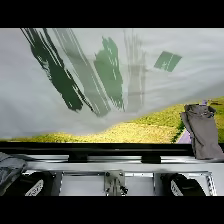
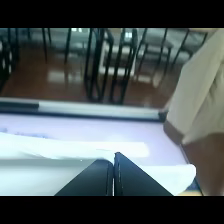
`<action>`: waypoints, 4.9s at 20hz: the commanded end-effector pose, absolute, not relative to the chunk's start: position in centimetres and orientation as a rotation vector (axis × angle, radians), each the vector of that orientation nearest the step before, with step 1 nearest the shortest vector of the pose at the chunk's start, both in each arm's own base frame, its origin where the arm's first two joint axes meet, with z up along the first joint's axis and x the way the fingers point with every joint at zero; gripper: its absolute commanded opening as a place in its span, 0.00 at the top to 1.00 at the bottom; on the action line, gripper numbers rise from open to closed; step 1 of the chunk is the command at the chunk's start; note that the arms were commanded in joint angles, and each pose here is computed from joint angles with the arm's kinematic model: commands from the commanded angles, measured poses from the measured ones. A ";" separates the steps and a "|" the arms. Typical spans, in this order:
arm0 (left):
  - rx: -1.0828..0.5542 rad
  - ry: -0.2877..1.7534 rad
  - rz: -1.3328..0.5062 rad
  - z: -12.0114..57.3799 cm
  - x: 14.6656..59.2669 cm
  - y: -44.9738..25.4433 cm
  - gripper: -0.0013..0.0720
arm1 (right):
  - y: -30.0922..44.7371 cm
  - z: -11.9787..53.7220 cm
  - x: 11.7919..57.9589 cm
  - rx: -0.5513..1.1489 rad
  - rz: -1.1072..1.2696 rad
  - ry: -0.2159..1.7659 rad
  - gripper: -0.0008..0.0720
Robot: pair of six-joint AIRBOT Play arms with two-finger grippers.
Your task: Fold the shirts.
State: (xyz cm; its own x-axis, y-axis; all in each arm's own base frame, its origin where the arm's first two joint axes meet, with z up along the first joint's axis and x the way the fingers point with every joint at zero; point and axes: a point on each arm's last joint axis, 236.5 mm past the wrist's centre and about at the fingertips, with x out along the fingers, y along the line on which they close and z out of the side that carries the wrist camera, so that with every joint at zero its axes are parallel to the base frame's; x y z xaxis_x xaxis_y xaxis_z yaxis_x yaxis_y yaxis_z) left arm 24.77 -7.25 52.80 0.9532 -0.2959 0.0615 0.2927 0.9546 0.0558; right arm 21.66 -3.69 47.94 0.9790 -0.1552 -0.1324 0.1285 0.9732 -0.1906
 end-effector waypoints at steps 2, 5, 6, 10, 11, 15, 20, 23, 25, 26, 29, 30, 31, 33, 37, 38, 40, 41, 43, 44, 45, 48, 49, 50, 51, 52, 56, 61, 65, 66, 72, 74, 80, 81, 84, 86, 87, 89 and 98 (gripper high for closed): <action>0.122 0.282 -0.209 42.0 28.5 -5.2 0.94 | -4.8 40.0 26.4 -0.214 -0.161 0.501 0.89; 0.150 0.532 -0.179 31.7 32.0 -4.4 0.94 | -3.8 31.4 32.6 -0.203 -0.108 0.766 0.89; 0.150 0.598 -0.179 28.3 33.0 -4.4 0.94 | -3.2 27.9 34.6 -0.178 -0.084 0.845 0.89; 0.071 0.691 -0.145 17.3 39.7 -4.9 0.94 | -0.8 12.4 43.9 -0.065 -0.029 0.981 0.89; 0.034 0.703 -0.129 15.3 41.8 -5.1 0.94 | -0.2 9.3 46.1 -0.011 -0.027 0.985 0.89; -0.074 0.742 -0.081 8.8 49.3 -5.7 0.94 | 3.3 4.1 53.8 0.328 -0.017 0.859 0.89; -0.157 0.845 -0.060 3.3 52.5 -6.4 0.94 | 3.2 5.5 57.3 0.422 -0.030 0.693 0.89; -0.201 0.964 -0.042 0.9 50.7 -6.7 0.78 | 3.9 3.9 55.8 0.436 -0.024 0.788 0.83; -0.190 1.054 -0.034 0.5 48.8 -6.3 0.12 | 5.1 3.7 54.6 0.467 0.009 0.848 0.25; -0.161 1.124 -0.025 0.7 47.6 -5.3 0.03 | 5.4 4.1 53.8 0.435 0.035 0.881 0.24; -0.030 1.317 -0.016 2.6 43.5 0.0 0.04 | 0.5 5.6 49.2 0.159 -0.032 1.037 0.24; -0.058 1.388 -0.016 2.8 41.6 1.4 0.04 | -2.0 5.5 46.5 0.111 -0.089 1.130 0.27; -0.124 1.454 -0.044 2.5 39.8 1.9 0.04 | -3.9 5.1 43.8 0.094 -0.119 1.228 0.41; -0.327 1.545 -0.171 0.9 36.7 0.8 0.05 | -5.8 4.2 38.9 0.152 -0.109 1.419 0.40; -0.627 1.587 -0.313 -4.1 33.1 -2.1 0.05 | -5.0 2.9 33.7 0.427 -0.012 1.604 0.36; -0.634 1.592 -0.300 -5.5 32.5 -2.2 0.06 | -4.8 2.6 33.3 0.464 -0.004 1.619 0.36; -0.634 1.583 -0.272 -7.9 32.0 -2.6 0.06 | -4.6 2.1 33.2 0.481 -0.005 1.622 0.36; -0.625 1.567 -0.280 -8.6 32.0 -3.0 0.08 | -4.4 2.0 33.4 0.479 -0.002 1.616 0.36; -0.633 1.542 -0.281 -9.5 32.3 -3.9 0.18 | -4.2 1.9 34.0 0.478 -0.001 1.595 0.36; -0.629 1.536 -0.281 -9.7 32.4 -4.2 0.23 | -4.2 1.9 34.1 0.483 -0.006 1.591 0.36; -0.618 1.533 -0.284 -9.8 32.5 -4.5 0.23 | -4.3 1.9 34.1 0.481 -0.007 1.592 0.36; -0.582 1.521 -0.297 -10.0 33.0 -5.5 0.24 | -4.3 1.9 34.0 0.480 -0.007 1.595 0.36; -0.572 1.519 -0.302 -10.0 33.0 -5.9 0.27 | -4.3 1.9 34.0 0.480 -0.007 1.595 0.36; -0.562 1.513 -0.304 -10.1 33.2 -6.1 0.36 | -4.4 1.8 33.9 0.477 -0.013 1.601 0.36; -0.557 1.509 -0.307 -10.1 33.3 -6.3 0.57 | -4.8 1.6 33.4 0.462 -0.028 1.619 0.36; -0.569 1.507 -0.314 -9.9 33.4 -6.7 0.83 | -5.3 1.1 32.1 0.442 -0.051 1.669 0.28; -0.577 1.503 -0.330 -9.2 33.3 -6.9 0.94 | -3.3 -4.0 25.9 0.553 -0.009 1.861 0.16; -0.561 1.463 -0.335 -7.8 33.7 -6.9 0.94 | -0.4 -9.0 25.3 0.594 0.001 1.814 0.16; -0.556 1.452 -0.337 -7.3 33.8 -6.9 0.94 | 1.4 -9.8 25.7 0.602 0.040 1.787 0.16; -0.557 1.454 -0.339 -7.3 33.7 -6.9 0.94 | 1.5 -9.9 25.7 0.610 0.042 1.788 0.16; -0.554 1.450 -0.341 -7.1 33.7 -6.9 0.94 | 3.0 -10.3 26.1 0.699 0.058 1.775 0.16; -0.557 1.449 -0.337 -7.1 33.7 -6.8 0.94 | 3.5 -10.6 26.1 0.736 0.057 1.766 0.18; -0.575 1.438 -0.317 -7.1 33.9 -5.9 0.94 | 5.1 -10.4 26.2 0.738 0.097 1.771 0.49; -0.577 1.436 -0.313 -7.1 34.0 -5.8 0.94 | 5.7 -10.6 26.0 0.687 0.118 1.780 0.49; -0.585 1.429 -0.305 -6.9 34.0 -5.3 0.94 | 6.2 -11.2 25.3 0.567 0.128 1.809 0.89; -0.555 1.388 -0.320 -5.7 34.7 -4.8 0.94 | 6.3 -10.2 25.6 0.545 0.159 1.798 0.89; -0.530 1.345 -0.331 -4.1 35.6 -4.6 0.94 | 6.2 -9.0 26.4 0.516 0.185 1.758 0.89; -0.398 1.192 -0.402 1.9 38.1 -4.3 0.94 | 5.7 -4.2 30.0 0.440 0.234 1.584 0.89; 0.138 -0.256 -0.321 57.3 23.5 -7.3 0.94 | 3.6 52.3 25.6 -0.145 0.162 -0.085 0.89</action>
State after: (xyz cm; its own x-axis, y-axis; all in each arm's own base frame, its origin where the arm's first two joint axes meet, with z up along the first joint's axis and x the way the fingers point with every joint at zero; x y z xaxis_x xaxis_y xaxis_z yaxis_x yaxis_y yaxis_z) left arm 35.55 -4.98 43.59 0.9224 -0.3540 -0.1544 0.3567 0.9342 -0.0108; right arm 35.53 3.40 35.93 0.8902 0.2270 -0.3949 -0.2409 0.9704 0.0146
